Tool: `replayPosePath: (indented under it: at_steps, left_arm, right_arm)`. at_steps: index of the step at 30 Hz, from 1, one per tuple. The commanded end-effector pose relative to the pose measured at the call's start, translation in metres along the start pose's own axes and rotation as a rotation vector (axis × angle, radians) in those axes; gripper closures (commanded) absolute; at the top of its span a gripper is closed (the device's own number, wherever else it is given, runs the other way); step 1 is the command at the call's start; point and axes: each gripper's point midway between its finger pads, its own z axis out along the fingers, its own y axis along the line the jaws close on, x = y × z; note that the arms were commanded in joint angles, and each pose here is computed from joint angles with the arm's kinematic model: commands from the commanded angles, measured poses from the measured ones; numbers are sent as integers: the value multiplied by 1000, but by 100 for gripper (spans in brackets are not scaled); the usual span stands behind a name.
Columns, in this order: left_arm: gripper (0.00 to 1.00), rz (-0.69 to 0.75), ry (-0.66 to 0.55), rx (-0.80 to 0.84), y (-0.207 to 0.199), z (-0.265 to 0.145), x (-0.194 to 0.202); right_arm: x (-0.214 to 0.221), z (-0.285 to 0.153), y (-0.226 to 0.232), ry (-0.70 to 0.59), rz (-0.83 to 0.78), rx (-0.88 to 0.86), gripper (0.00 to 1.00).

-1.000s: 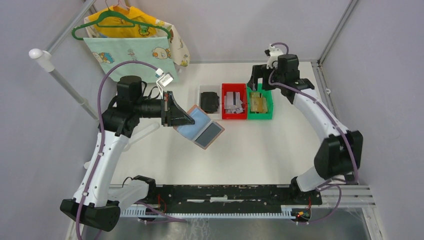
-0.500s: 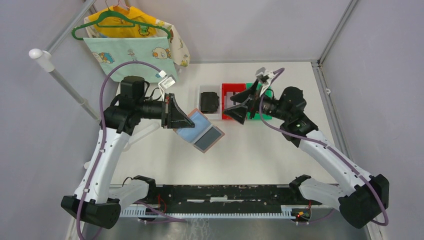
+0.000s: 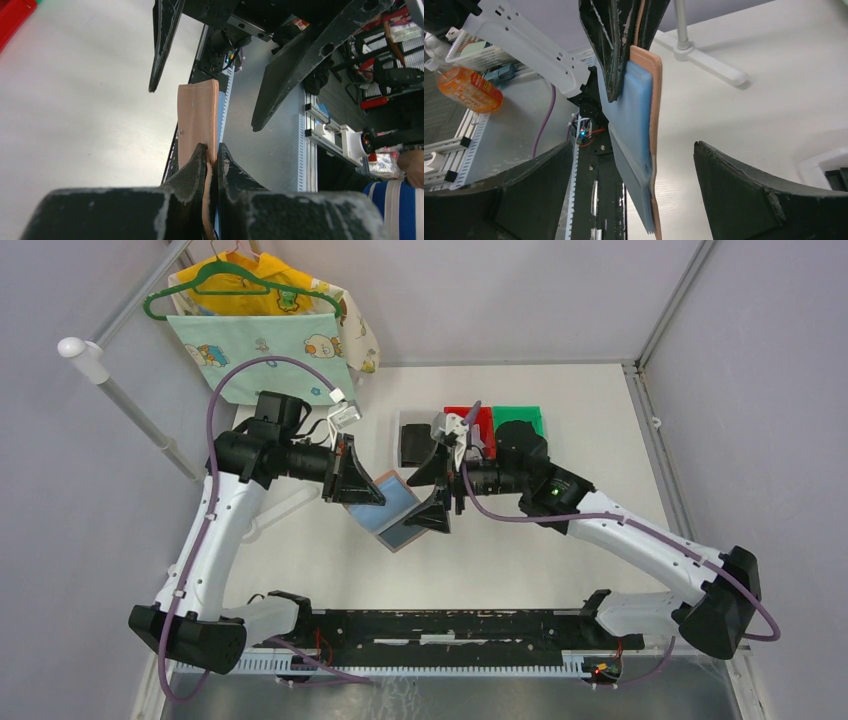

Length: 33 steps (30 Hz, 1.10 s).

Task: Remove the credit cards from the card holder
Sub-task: Remove the credit card from the card holder.

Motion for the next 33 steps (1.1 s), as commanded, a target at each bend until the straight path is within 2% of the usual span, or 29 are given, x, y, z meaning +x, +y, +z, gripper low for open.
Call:
replayPosePath:
  at_steps: [1,9,13,15,23,27,29,31,33]
  left_arm:
    - [98,93,19,25,-7,-4,2]
    - [98,128,26,68,-20,-7,4]
    - [98,127,45,87,-26,-9,9]
    - [98,126,47,87,-26,-9,10]
    - [96,154,47,58,-24,-10,4]
    - [86,153,19,-6,-15,-10,-8]
    - [67,160,-2,-38,-13,-11,-14]
    - [44,153,-29,-70,-10,-12,-21]
    - [36,165,-54,-81,-13,-13,-26]
  right_arm:
    - [-9,9,11,12,-70,-35,7]
    - [9,20,15,86,-47,-63,21]
    - [3,21,17,76,-56,-73,27]
    - [-2,22,22,65,-46,-105,33]
    - [-2,32,50,33,14,-236,70]
    - [-1,36,51,24,45,-238,92]
    - [-8,36,48,3,59,-210,100]
    - [-19,35,42,-31,88,-177,100]
    - [-31,28,38,-94,140,-164,100]
